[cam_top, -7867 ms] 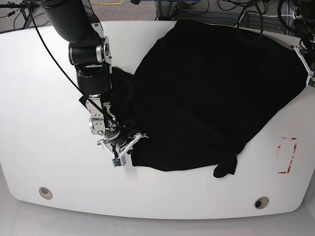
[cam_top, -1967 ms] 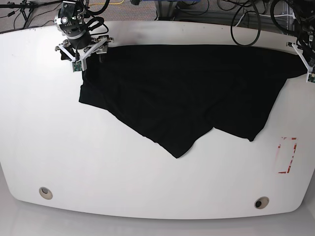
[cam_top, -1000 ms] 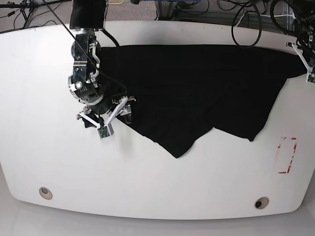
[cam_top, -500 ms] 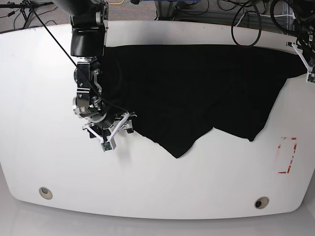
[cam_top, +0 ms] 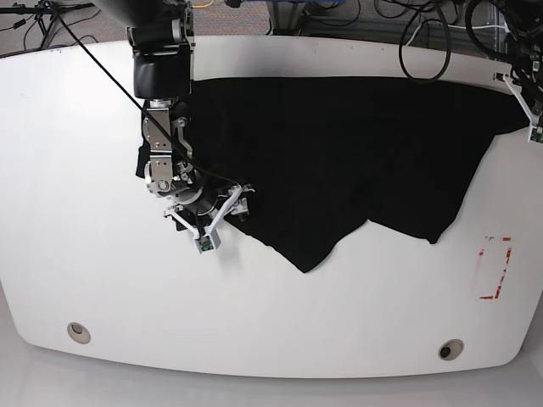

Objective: Fold the T-shirt properly
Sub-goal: 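Move the right gripper along the shirt edge and regrasp it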

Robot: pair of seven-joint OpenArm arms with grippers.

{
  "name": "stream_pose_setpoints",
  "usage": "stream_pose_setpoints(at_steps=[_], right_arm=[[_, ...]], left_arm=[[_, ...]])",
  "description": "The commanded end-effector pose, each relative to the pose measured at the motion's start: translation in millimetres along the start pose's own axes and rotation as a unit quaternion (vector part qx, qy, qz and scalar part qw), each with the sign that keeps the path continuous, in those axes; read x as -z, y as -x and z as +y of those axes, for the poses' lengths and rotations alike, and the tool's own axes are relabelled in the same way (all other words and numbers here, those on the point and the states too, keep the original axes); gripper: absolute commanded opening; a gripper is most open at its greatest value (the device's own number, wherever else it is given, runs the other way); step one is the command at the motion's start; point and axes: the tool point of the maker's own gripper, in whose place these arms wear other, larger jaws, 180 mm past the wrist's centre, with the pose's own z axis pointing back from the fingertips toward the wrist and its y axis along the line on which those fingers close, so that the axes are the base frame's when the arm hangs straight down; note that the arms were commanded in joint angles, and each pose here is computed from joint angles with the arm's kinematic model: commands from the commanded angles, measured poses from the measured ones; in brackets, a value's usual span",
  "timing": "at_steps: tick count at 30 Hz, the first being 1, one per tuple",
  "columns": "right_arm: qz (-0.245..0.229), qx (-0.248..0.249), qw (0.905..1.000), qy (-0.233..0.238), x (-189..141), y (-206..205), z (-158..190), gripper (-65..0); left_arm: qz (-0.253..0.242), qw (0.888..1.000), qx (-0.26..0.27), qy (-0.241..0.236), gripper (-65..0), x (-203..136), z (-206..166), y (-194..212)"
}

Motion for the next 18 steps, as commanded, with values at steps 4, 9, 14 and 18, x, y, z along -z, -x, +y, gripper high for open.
stream_pose_setpoints(at_steps=[4, 9, 14, 18], right_arm=[[0.002, 0.002, 1.0000, -0.008, 3.0, -5.0, 7.3, -18.4], [0.000, 0.003, 0.9997, -0.024, 7.1, -6.9, 24.6, -18.4], [0.003, -0.009, 0.9993, -0.035, 9.6, -6.0, 37.2, -18.4], [0.014, -0.020, 0.9987, -0.046, 11.0, 3.9, 49.1, -18.4]], left_arm=[[-0.009, 1.000, 0.005, -0.014, -65.0, -4.3, 9.2, -5.4], [-0.009, 1.000, 0.005, -0.014, -65.0, -4.3, 9.2, -5.4], [-0.009, 1.000, 0.005, -0.015, -65.0, -4.3, 9.3, -5.9], [-0.009, 1.000, 0.005, -0.015, -65.0, -4.3, 9.3, -5.9]])
